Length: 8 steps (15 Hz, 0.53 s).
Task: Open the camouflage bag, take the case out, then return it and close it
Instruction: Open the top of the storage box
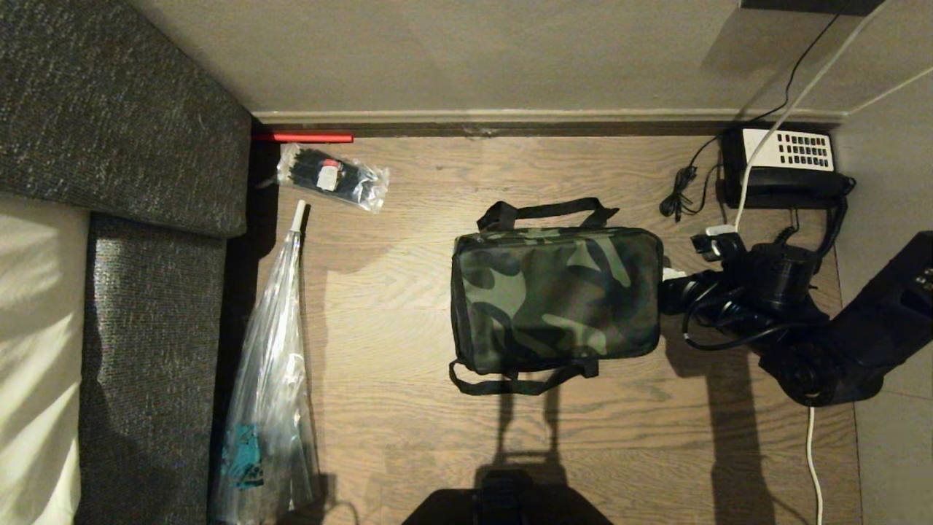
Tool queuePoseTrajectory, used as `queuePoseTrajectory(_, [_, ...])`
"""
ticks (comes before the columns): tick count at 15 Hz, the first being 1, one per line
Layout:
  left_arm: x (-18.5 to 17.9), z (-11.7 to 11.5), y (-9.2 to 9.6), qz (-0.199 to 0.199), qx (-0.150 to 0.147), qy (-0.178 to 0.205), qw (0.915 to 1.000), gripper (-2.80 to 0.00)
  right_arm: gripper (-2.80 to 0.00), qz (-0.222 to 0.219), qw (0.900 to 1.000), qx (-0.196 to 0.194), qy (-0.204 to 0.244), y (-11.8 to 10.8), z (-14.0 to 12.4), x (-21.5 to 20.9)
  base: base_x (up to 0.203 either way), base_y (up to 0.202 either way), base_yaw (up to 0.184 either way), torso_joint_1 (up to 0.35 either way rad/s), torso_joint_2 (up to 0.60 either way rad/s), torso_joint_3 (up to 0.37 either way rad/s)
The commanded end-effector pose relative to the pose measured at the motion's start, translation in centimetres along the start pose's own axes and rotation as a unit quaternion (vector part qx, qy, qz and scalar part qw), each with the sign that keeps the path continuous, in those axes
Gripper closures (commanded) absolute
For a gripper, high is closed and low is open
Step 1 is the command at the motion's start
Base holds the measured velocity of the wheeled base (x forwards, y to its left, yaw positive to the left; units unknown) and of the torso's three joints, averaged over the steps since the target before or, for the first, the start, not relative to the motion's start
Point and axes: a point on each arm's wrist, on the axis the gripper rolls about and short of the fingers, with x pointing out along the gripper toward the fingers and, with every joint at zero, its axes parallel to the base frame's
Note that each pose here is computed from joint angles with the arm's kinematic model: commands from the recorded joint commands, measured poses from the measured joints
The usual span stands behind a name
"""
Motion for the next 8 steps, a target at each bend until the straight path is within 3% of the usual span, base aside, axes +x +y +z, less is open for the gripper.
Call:
queuePoseTrajectory(1, [0.0,0.0,0.0,0.000,0.000,0.001,1.0000,0.00,0.00,0.004,1.000,0.000,0.011,0.3,-0.5,-0.5,0.000,0.000,0.000,0.000,0.00,0.000])
queuePoseTrajectory(8, [0.0,0.0,0.0,0.000,0.000,0.001,1.0000,0.00,0.00,0.016,0.999,-0.004,0.043,1.8,-0.9,-0.7,0.000,0.000,0.000,0.000,0.00,0.000])
